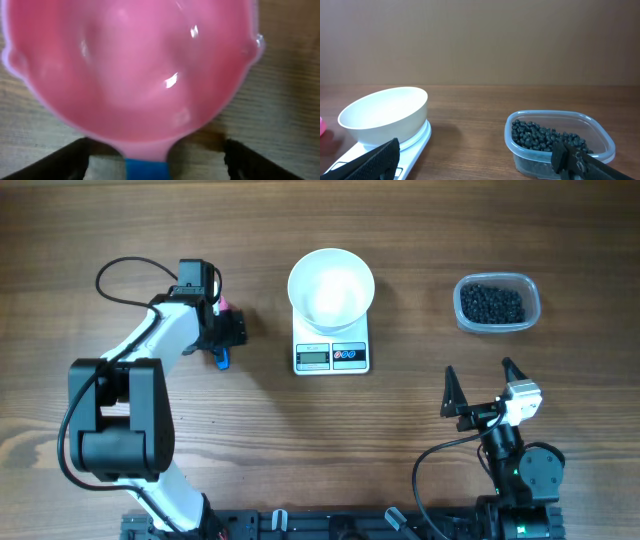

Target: Scoop item into bowl and weigh 150g on scale

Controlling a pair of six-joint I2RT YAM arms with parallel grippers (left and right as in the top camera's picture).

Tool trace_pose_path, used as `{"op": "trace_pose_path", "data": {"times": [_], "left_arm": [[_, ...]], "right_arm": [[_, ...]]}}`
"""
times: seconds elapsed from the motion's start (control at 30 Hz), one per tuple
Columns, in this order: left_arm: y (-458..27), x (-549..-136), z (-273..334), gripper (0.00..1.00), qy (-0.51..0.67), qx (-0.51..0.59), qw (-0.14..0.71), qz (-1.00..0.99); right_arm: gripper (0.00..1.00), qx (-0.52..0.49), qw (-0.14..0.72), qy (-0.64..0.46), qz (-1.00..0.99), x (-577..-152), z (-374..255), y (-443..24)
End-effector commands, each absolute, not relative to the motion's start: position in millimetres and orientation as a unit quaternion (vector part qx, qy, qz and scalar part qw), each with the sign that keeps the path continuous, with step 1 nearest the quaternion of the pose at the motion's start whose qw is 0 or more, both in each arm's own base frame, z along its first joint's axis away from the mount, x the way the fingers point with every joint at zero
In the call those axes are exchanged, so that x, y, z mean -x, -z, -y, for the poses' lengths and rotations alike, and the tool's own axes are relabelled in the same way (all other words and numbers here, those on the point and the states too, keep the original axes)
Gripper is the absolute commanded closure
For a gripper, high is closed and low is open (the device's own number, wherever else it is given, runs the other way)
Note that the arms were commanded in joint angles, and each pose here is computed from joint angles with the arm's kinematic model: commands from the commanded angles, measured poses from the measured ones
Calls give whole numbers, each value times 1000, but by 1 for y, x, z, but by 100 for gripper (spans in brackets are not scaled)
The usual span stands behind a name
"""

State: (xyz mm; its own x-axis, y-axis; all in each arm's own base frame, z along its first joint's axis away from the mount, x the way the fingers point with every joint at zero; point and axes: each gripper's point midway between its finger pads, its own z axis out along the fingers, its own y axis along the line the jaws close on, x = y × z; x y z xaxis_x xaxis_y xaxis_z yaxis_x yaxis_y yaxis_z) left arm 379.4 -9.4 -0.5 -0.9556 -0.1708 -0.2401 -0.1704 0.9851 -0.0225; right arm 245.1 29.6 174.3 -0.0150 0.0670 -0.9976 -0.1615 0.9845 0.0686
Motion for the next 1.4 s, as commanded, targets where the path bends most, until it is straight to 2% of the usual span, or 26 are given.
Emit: {"op": "trace_pose_path", "data": {"times": [0.0, 0.07, 0.13, 0.3, 0.57, 0.73, 0.8, 1.07, 1.37], "left_arm": [[4, -382, 8, 36, -3, 86, 122, -989], [4, -383, 7, 54, -6, 86, 124, -988], [2, -385, 5, 68, -13, 87, 126, -988], [-3, -388, 1, 78, -22, 92, 130, -987], [-18, -392, 0, 83, -18, 114, 151, -982], [-61, -399, 1, 83, -2, 150, 204, -967], [-85, -400, 2, 88, 13, 172, 232, -957], [-174, -390, 49, 92, 176, 170, 298, -923], [-181, -390, 49, 92, 179, 167, 307, -920]], "right_arm": [[0, 28, 703, -83, -706, -245, -29, -175], [0, 28, 703, -83, -706, -245, -29, -175], [0, 28, 703, -83, -706, -245, -29, -175], [0, 28, 703, -83, -706, -245, -29, -175], [0, 28, 703, -83, -706, -245, -29, -175], [0, 28, 703, -83, -706, -245, -29, -175], [0, 28, 703, -83, -706, -245, -29, -175], [0, 28, 703, -83, -706, -245, -29, -175], [0, 28, 703, -83, -706, -245, -29, -175]]}}
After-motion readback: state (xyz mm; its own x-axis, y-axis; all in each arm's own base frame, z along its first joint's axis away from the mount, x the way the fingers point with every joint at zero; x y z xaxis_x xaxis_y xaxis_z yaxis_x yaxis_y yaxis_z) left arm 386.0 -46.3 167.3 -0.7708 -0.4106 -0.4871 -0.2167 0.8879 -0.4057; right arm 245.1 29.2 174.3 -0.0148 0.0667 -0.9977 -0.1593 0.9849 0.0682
